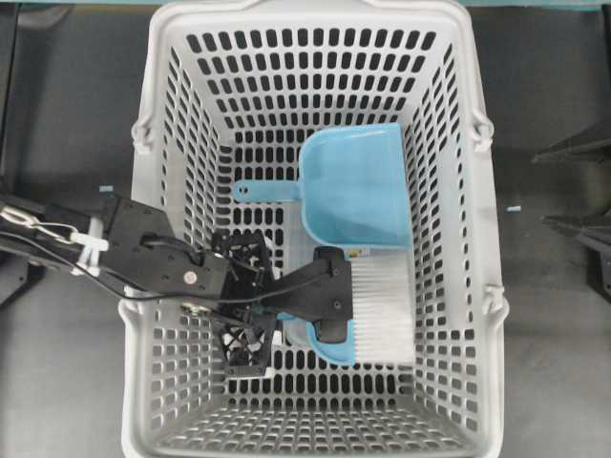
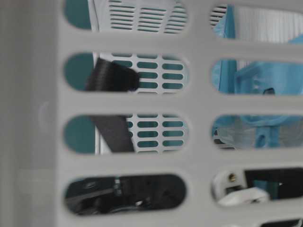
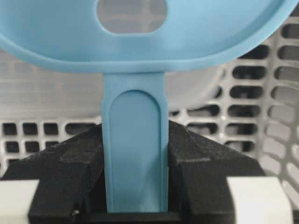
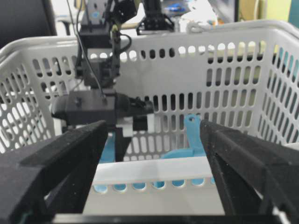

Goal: Pick up the hand brush from the shopping basket with the left arm.

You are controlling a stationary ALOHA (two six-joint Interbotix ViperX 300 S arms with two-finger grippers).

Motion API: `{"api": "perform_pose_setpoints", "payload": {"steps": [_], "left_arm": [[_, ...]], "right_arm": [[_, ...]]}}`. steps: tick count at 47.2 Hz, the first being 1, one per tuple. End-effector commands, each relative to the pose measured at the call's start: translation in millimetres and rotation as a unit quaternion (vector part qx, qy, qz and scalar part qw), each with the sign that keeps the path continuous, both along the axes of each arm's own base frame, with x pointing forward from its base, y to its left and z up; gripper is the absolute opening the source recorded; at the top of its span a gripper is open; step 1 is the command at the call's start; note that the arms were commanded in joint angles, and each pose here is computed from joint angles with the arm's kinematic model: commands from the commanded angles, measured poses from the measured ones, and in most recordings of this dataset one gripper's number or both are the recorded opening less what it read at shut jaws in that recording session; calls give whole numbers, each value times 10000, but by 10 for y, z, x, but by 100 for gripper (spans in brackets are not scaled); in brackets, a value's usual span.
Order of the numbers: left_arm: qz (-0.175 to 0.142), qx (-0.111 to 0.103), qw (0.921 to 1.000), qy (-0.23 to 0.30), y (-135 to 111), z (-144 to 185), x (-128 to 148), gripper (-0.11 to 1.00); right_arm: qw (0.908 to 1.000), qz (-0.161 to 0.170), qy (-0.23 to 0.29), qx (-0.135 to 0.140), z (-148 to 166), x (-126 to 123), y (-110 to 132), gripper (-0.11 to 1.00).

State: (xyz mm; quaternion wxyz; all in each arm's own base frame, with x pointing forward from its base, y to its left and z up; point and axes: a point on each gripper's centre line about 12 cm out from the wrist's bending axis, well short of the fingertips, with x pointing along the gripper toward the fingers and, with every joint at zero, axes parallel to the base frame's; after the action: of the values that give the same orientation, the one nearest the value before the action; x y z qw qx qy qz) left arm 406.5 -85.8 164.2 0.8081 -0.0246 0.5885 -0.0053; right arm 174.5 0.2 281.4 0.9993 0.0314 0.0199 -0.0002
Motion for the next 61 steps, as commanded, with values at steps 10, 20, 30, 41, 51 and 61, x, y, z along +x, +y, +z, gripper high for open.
{"api": "perform_pose_setpoints", "payload": {"steps": [10, 20, 30, 41, 51, 61], "left_arm": [[-157, -86, 9983, -554, -112, 997, -15, 24], [-151, -60, 9976, -674, -36, 1793, -88, 24], [-78, -75, 9956, -934, 63, 2143, -90, 24], [-57, -57, 9965, -836, 76, 2068, -93, 24], [-58, -49, 9968, -799, 78, 2037, -101, 24], [-66, -46, 9971, -760, 74, 2012, -93, 24]], "right_arm": [[10000, 6, -8, 23, 15, 16, 2, 76], [10000, -2, -38, 23, 25, 9, 0, 76], [10000, 5, -46, 38, 26, 12, 2, 76], [10000, 4, -61, 46, 30, 10, 2, 76], [10000, -3, -84, 46, 42, 5, 0, 76], [9999, 5, -107, 46, 56, -7, 2, 76]]}}
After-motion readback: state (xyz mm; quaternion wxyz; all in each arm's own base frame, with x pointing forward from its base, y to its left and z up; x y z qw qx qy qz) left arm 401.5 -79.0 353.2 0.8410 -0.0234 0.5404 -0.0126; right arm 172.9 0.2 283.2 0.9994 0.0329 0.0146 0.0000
